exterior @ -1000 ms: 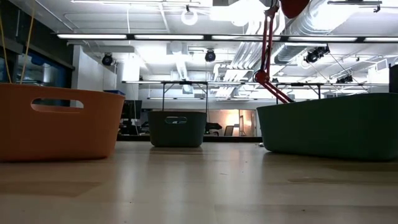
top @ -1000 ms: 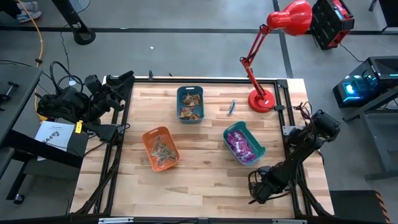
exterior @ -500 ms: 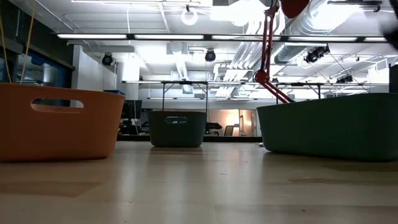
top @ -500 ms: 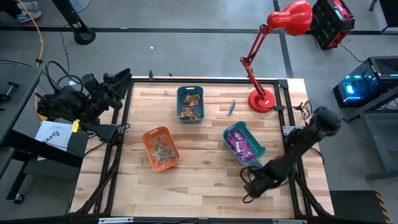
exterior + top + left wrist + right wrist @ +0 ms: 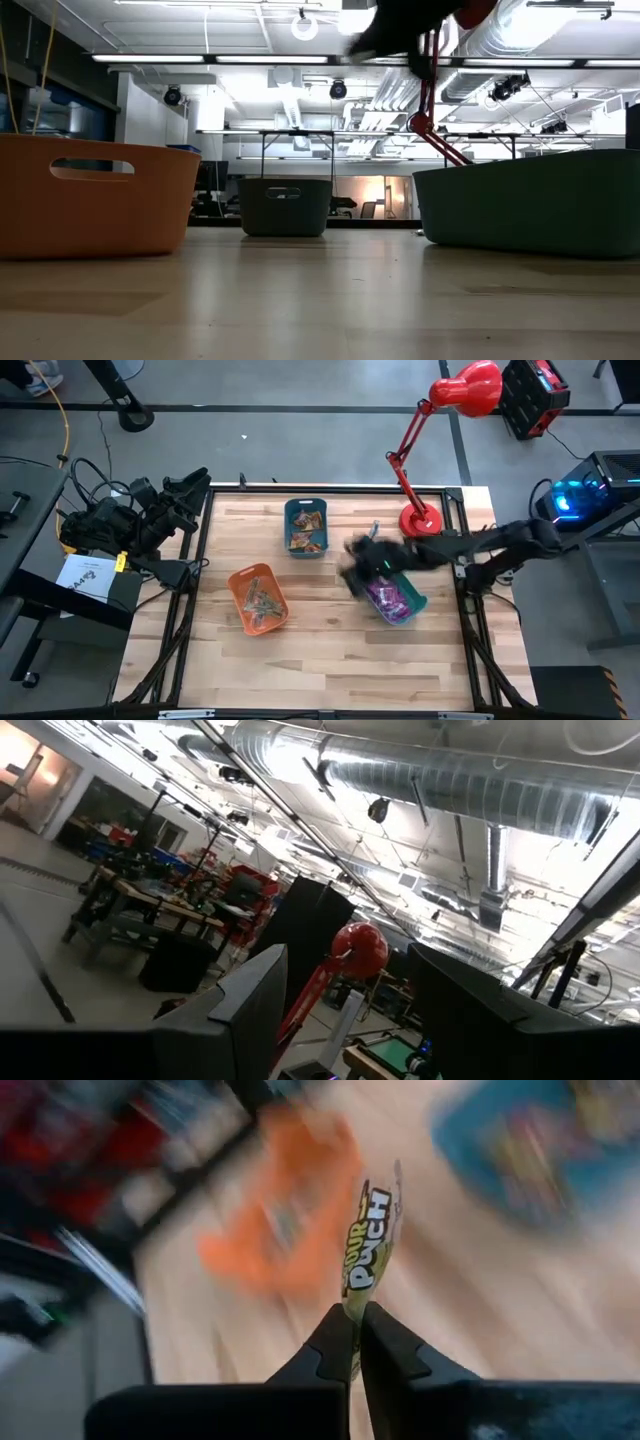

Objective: Sort candy
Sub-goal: Put the green candy into the orange bin, then put the blue candy into the orange bin

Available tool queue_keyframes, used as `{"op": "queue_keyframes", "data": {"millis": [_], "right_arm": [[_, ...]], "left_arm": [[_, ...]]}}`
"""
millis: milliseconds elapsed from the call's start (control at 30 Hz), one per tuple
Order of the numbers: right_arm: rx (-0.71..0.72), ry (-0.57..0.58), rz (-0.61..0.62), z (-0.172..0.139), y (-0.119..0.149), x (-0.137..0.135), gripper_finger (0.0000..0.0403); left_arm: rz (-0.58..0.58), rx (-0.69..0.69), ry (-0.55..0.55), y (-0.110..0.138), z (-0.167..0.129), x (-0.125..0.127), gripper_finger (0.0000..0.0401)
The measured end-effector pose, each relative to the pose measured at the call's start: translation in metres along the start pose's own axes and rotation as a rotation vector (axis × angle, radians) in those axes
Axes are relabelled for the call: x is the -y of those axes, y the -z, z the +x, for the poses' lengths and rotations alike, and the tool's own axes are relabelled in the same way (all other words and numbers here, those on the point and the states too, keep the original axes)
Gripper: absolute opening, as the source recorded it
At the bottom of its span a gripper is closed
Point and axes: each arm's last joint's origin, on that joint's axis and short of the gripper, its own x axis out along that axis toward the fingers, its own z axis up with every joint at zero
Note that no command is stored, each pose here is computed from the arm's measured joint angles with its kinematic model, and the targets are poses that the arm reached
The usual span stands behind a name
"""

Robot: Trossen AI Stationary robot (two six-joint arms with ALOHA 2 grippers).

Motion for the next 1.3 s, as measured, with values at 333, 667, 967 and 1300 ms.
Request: {"op": "queue_keyframes", "data": {"millis": [333, 667, 967, 1300], "right_arm": [[0.027, -0.378, -0.139, 0.123, -0.058, -0.005, 0.0], [-0.177, -0.284, -0.28, 0.196, -0.087, -0.034, 0.0018], [-0.149, -0.296, -0.342, 0.188, -0.107, -0.048, 0.0146], [-0.436, 0.209, -0.474, 0.147, -0.124, 0.013, 0.0189]], "left_arm": [[0.002, -0.003, -0.02, 0.0, 0.0, -0.001, 0.0202], [-0.023, -0.004, -0.02, 0.0, 0.0, -0.001, 0.0202], [-0.015, -0.009, -0.02, 0.001, 0.0, -0.001, 0.0202], [-0.009, -0.009, -0.02, 0.001, 0.0, -0.001, 0.0202]]}}
